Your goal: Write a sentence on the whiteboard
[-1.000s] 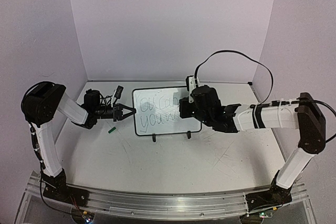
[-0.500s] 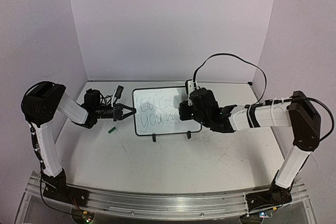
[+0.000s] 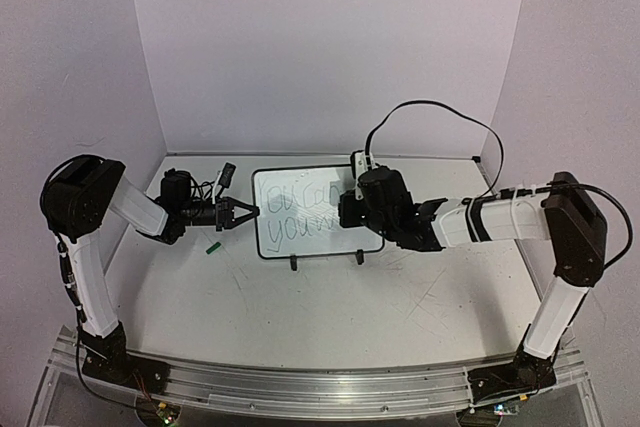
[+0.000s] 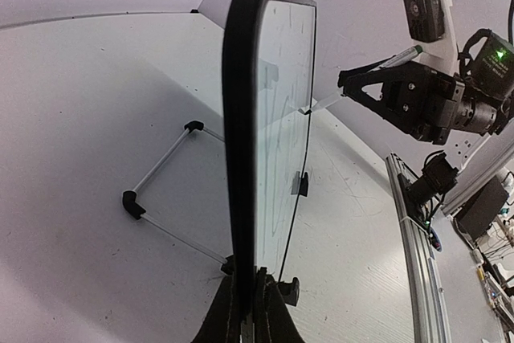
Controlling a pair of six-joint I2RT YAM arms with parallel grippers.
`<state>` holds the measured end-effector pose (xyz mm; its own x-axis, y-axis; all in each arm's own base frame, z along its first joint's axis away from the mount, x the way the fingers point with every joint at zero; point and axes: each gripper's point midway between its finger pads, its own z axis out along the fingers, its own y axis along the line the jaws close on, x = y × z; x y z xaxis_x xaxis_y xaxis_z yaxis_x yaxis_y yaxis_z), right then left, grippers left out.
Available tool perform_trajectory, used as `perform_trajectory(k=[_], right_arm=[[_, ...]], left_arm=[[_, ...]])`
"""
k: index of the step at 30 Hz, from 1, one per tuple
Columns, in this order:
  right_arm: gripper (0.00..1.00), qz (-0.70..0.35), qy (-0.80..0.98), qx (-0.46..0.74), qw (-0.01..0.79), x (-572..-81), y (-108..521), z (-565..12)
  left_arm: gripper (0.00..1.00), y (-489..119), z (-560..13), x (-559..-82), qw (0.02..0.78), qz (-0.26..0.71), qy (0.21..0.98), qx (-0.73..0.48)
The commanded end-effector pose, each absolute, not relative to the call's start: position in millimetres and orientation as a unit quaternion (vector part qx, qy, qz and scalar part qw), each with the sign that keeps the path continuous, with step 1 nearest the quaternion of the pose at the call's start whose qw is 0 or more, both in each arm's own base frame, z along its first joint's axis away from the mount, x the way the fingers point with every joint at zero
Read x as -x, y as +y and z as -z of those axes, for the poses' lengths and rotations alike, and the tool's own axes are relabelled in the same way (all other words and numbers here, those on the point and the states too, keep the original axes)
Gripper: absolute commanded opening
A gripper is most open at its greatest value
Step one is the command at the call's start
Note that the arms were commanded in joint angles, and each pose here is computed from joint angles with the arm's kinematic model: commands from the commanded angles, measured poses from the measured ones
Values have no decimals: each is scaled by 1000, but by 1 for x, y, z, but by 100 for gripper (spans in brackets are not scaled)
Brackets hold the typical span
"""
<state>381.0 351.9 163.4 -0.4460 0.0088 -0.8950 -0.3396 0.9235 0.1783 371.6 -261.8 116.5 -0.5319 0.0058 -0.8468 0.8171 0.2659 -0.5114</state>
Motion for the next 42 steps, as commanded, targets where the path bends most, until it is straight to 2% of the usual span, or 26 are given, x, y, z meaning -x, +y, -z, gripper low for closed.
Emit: perform_trajectory(k=[1, 12, 42], right_arm=[[0, -156, 833, 83, 525, -388, 348, -165], [0, -192, 819, 97, 532, -372, 358, -189], [0, -159, 841, 92, 509, -376, 354, -145]], left_arm=[[0, -260, -118, -385, 401, 502, 709, -289], [0, -260, -118, -386, 401, 501, 710, -289], [0, -260, -118, -385, 402, 499, 711, -289]])
